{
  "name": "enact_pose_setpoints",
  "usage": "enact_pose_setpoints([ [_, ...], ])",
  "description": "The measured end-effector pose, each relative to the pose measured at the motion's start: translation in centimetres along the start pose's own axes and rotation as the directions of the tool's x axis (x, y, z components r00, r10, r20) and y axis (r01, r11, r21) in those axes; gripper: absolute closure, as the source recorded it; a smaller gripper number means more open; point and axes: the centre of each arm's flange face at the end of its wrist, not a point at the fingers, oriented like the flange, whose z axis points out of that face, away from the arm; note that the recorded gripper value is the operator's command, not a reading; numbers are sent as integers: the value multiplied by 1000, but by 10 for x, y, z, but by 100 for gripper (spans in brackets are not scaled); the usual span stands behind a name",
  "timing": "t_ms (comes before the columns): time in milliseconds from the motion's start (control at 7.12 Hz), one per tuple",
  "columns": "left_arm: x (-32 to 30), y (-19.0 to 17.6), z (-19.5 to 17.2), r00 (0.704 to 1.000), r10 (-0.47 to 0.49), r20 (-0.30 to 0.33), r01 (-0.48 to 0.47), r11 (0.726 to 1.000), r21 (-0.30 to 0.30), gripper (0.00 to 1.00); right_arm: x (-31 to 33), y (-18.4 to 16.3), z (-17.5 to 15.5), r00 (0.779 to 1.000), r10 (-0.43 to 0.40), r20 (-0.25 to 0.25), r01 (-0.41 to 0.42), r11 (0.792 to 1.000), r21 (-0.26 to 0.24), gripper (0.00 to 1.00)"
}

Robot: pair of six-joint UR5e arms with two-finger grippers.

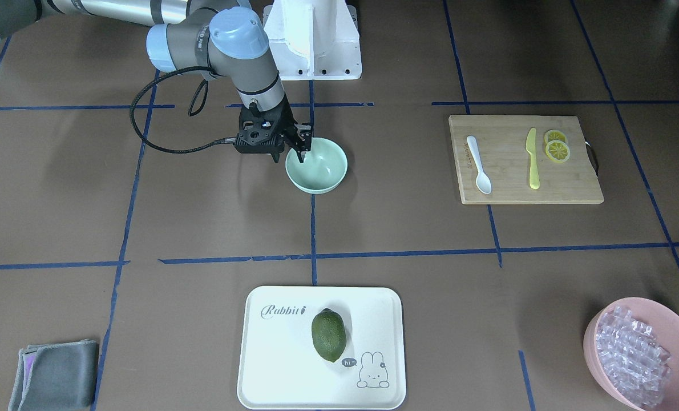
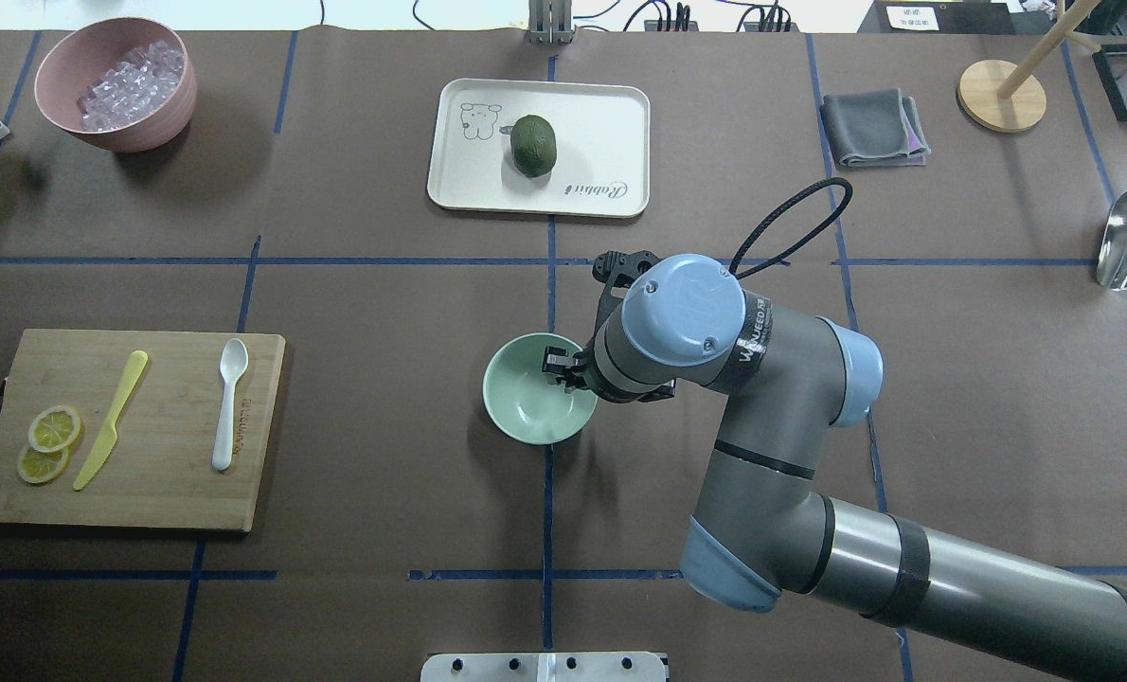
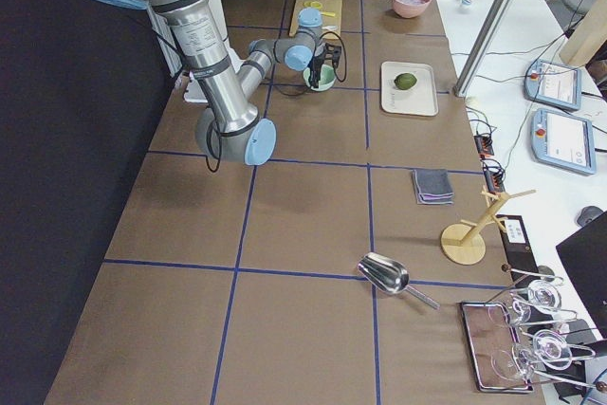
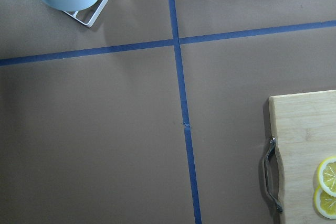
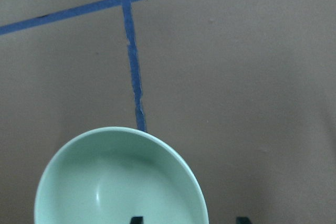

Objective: Place spoon in bowl
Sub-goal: 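Lift the right gripper away while the left gripper moves over the white spoon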

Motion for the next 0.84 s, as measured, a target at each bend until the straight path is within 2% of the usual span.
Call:
enact_pose_setpoints([
  [140,16,-6,-8,1000,13,4,-13,1000,15,0,4,-13,-19,1000,14,1,-14,1000,9,0],
  [281,55,-14,-19,1000,19,6,-20,999,34,0,14,-31,-41,999,29,-37,-28,999,17,0],
  [421,108,-19,-30,1000,9,-6,-9,999,53,0,27,-47,-60,995,16,-95,-13,1000,26,0],
  [702,235,-15,-34,996,-59,-69,63,997,46,0,73,-86,-103,972,-104,-211,113,993,27,0],
  [843,291,-11,-20,992,-96,-84,99,995,34,0,104,-107,-121,958,-165,-235,172,985,9,0],
])
